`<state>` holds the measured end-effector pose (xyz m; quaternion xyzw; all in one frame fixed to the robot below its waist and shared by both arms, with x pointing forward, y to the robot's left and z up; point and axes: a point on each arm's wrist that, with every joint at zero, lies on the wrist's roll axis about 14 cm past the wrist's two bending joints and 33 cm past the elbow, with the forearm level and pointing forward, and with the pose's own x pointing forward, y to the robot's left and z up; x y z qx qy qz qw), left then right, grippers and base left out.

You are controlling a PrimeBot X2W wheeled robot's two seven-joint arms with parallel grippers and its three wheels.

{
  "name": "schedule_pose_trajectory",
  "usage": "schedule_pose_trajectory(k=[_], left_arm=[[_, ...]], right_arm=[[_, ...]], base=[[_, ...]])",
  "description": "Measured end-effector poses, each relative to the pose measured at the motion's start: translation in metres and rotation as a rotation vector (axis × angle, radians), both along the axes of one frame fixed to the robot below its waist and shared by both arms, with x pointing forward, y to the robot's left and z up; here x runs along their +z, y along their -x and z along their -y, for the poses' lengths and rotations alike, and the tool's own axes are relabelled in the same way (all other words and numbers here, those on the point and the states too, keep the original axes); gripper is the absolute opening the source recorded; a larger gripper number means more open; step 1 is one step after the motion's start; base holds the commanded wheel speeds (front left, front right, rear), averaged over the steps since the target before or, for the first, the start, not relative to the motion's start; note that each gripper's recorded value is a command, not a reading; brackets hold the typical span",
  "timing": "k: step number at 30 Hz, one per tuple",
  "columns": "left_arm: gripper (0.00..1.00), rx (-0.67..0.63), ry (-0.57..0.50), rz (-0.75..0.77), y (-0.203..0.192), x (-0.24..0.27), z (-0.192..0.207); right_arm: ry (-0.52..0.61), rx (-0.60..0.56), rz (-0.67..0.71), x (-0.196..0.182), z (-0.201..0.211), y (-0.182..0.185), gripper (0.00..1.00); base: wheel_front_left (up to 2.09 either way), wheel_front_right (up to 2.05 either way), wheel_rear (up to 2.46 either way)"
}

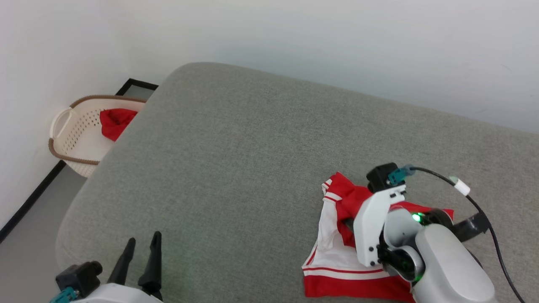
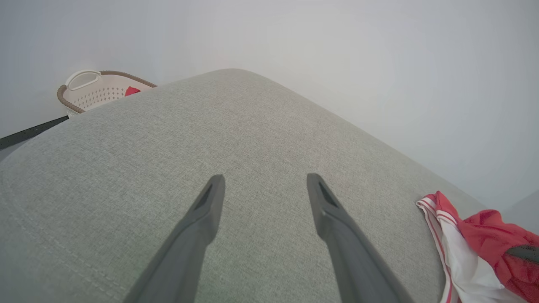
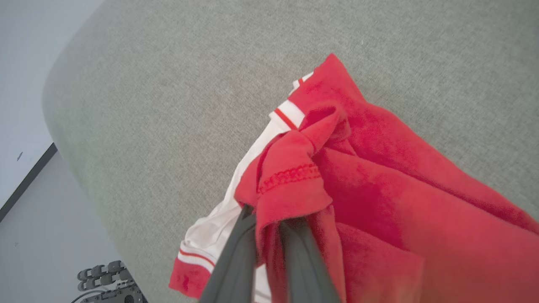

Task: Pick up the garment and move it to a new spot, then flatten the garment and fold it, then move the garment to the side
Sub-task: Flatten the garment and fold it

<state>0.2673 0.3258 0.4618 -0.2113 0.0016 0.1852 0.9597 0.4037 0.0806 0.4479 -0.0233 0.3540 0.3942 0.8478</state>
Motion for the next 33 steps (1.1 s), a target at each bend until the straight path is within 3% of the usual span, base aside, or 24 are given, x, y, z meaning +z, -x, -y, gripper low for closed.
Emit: schedule_pose_trajectory(k=[2,3,10,16,25,33], left_arm=[[1.00,0.001,0.002,0.000,0.000,0.000,0.000],[1.00,0.000,0.003,0.002,0.000,0.000,0.001],[1.00,-0.016,-0.011,0.007,-0.001,0.002,0.000],[1.00,-0.056,-0.038,0.016,-0.007,0.006,0.005],[1.00,-0.144,-0.087,0.044,-0.027,0.018,0.025],[1.00,-0.240,-0.133,0.066,-0.053,0.027,0.050]], right_arm=[[-0.006,0.011,0.014,0.003,-0.006,-0.002,0.95],[-0.014,0.017,0.010,0.004,-0.008,-0.001,1.00],[-0.078,0.062,0.025,0.029,-0.022,0.011,1.00],[-0.189,0.044,0.127,0.074,-0.018,0.007,1.00],[-0.253,-0.127,0.364,0.116,0.066,-0.017,1.00],[-0.231,-0.286,0.581,0.123,0.152,-0.019,1.00]], base=[[0.00,0.00,0.00],[0.00,0.00,0.00],[0.00,0.00,0.00],[0.00,0.00,0.00],[0.00,0.00,0.00],[0.00,0.00,0.00]])
